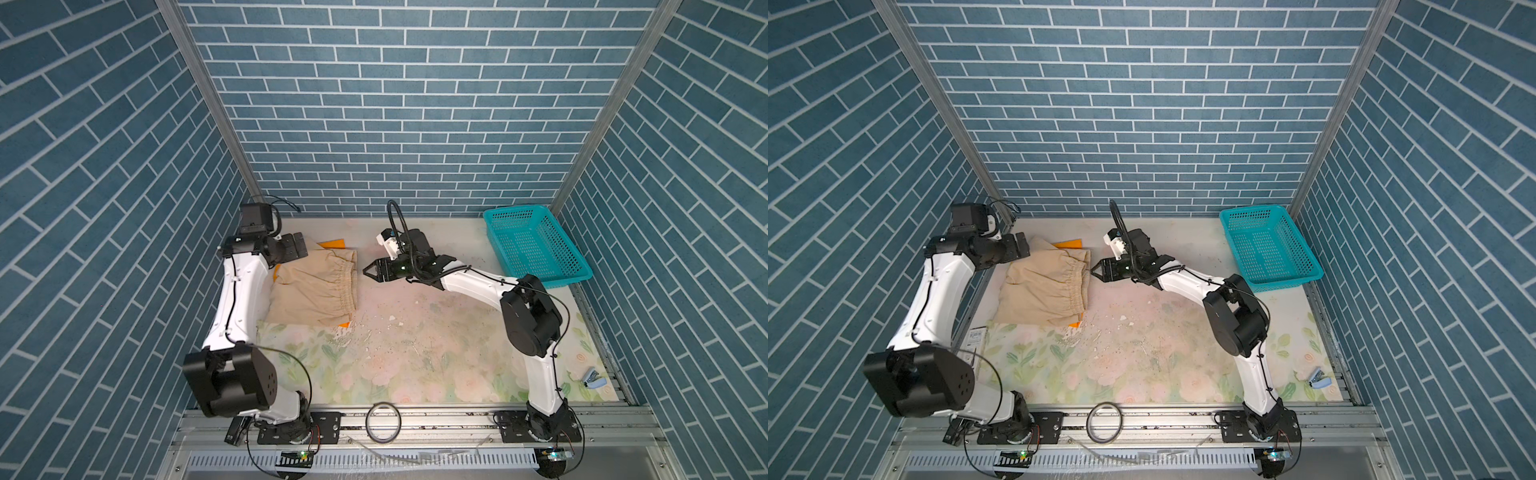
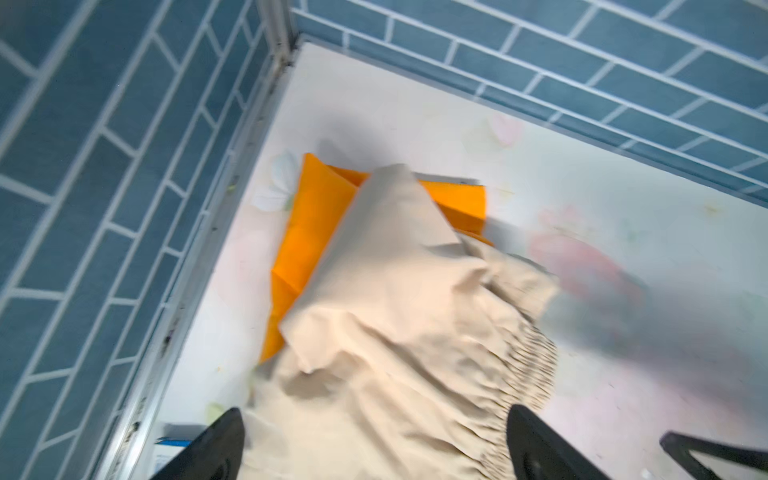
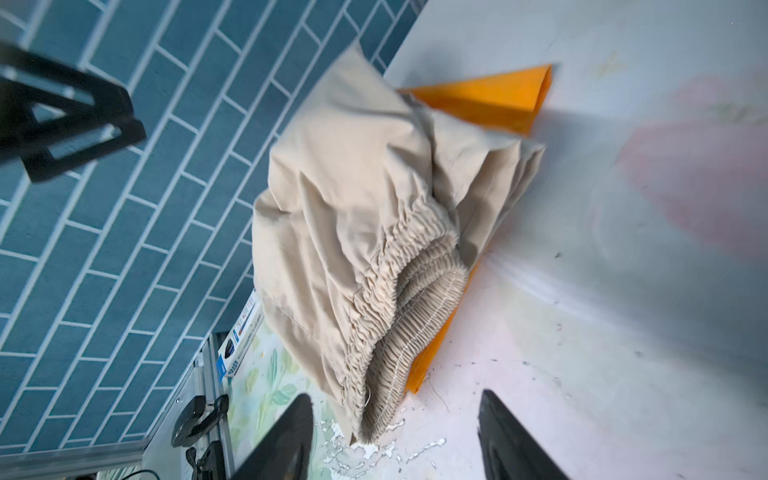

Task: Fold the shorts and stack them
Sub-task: 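Release the beige bundle with the right gripper and draw it back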

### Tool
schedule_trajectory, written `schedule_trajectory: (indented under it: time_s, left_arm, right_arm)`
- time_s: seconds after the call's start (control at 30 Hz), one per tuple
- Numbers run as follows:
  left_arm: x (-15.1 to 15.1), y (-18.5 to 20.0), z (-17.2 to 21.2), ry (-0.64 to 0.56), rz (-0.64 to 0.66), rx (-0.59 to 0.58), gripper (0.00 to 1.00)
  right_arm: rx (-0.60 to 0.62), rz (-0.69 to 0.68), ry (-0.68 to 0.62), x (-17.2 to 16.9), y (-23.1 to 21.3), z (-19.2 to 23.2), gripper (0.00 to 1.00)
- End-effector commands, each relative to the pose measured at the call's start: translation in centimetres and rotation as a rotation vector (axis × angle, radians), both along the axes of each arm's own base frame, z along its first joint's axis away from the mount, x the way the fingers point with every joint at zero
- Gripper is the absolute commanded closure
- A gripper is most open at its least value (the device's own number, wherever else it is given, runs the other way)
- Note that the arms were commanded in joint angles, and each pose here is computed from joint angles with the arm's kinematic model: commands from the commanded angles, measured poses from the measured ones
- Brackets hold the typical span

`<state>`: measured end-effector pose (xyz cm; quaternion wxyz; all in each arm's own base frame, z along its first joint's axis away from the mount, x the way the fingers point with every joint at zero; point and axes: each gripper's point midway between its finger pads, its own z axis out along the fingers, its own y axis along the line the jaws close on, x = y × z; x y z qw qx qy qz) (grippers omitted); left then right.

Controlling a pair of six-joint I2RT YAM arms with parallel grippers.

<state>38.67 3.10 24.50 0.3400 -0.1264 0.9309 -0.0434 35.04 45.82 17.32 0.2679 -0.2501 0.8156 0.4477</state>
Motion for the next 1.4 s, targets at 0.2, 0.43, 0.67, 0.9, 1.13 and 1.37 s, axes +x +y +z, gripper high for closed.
schedule_trajectory:
  time_s: [0.2,0.43,0.67,0.9,1.13,1.37]
  left_arm:
    - [6.6,-5.9,-2.0,-0.136,-0.239,-0.139,0.53]
    - [11.0,-4.2,-6.2,-0.091,-0.242,-0.123,0.76]
    - [13.6,-0.6,-11.6,-0.093,-0.159,-0.150,0.82]
    - [15.1,1.5,-15.5,-0.072,-0.103,-0.197,0.83]
    - [15.6,2.1,-17.4,-0.029,-0.111,-0.170,0.76]
    - [15.0,1.4,-9.8,-0.081,-0.123,-0.156,0.33]
  right_arm:
    - [-0.017,-0.007,-0.066,-1.7,-4.1,-0.8,0.43]
    - [-0.020,-0.017,-0.050,-2.6,-5.1,-1.9,0.44]
    - [-0.034,-0.014,-0.031,-3.1,-5.5,-2.8,0.44]
    - [-0.053,-0.026,-0.026,-2.9,-5.6,-3.5,0.44]
    - [-0.060,-0.028,-0.040,-2.8,-5.6,-3.0,0.43]
    - [-0.066,-0.027,-0.098,-2.6,-6.2,-1.3,0.41]
